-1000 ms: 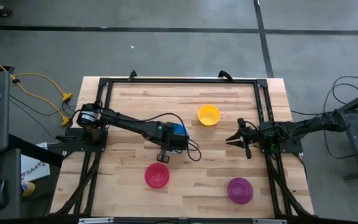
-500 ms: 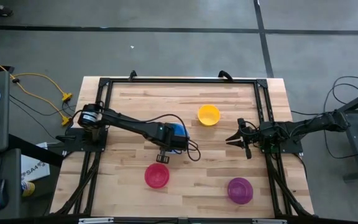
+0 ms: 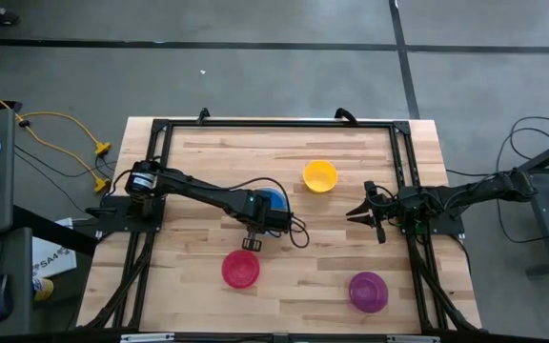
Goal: Nest bowls inside each other
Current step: Stack the blue bowl on top of the white bowl, then stack the pink bowl on top of the blue bowl
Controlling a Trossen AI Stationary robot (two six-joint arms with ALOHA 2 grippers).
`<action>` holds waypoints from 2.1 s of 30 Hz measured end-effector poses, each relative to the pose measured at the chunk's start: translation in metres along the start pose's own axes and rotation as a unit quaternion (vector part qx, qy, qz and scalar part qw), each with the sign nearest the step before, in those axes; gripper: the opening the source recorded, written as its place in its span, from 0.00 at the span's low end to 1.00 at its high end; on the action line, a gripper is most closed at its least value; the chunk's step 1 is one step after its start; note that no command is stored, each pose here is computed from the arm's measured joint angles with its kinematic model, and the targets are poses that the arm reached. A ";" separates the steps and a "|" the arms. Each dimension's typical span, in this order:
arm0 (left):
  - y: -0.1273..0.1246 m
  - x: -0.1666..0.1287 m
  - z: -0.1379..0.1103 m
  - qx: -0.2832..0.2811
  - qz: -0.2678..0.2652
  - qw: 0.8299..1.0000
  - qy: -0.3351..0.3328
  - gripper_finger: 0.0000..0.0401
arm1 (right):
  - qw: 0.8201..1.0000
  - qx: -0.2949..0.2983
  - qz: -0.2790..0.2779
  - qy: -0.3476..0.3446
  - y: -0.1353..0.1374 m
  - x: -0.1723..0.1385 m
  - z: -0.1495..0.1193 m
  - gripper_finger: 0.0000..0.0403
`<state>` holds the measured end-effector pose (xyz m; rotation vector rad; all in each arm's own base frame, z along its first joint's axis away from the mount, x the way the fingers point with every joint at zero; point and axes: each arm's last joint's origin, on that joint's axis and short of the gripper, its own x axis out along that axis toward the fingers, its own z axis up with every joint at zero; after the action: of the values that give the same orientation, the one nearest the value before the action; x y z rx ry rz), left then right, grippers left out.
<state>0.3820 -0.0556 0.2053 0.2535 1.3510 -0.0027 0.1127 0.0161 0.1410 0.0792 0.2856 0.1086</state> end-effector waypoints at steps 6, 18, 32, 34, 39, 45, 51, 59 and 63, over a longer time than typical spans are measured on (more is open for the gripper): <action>0.000 0.001 -0.001 -0.003 0.000 1.000 0.007 0.02 | 1.000 0.000 0.000 0.000 0.000 0.000 0.000 0.14; -0.001 0.001 -0.001 0.008 -0.006 1.000 0.008 0.07 | 1.000 0.000 0.000 0.000 0.000 0.000 0.000 0.14; 0.003 -0.015 0.004 0.023 -0.006 1.000 0.012 0.08 | 1.000 0.000 0.000 0.000 0.000 0.000 0.000 0.14; 0.003 -0.015 0.004 0.024 -0.006 1.000 0.012 0.08 | 1.000 0.000 0.000 0.000 0.000 0.000 0.000 0.14; 0.004 -0.025 0.001 0.015 -0.006 1.000 0.007 0.08 | 1.000 0.000 0.000 0.000 0.000 0.000 0.000 0.14; 0.005 -0.047 -0.008 -0.028 -0.006 1.000 0.005 0.08 | 1.000 0.000 0.000 0.000 0.000 0.000 0.000 0.14; -0.007 -0.056 -0.011 -0.053 -0.013 0.999 0.003 0.08 | 1.000 0.000 0.000 0.000 0.000 0.000 0.000 0.14; -0.027 -0.057 -0.013 -0.112 -0.044 0.993 0.011 0.08 | 1.000 0.000 0.000 0.000 0.000 0.000 0.000 0.14; -0.034 -0.045 -0.020 -0.131 -0.044 0.990 0.019 0.08 | 1.000 0.000 0.000 0.000 0.000 0.000 0.000 0.14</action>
<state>0.3473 -0.0916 0.2391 -0.0276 1.3825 0.1052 0.1127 0.0161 0.1409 0.0791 0.2861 0.1086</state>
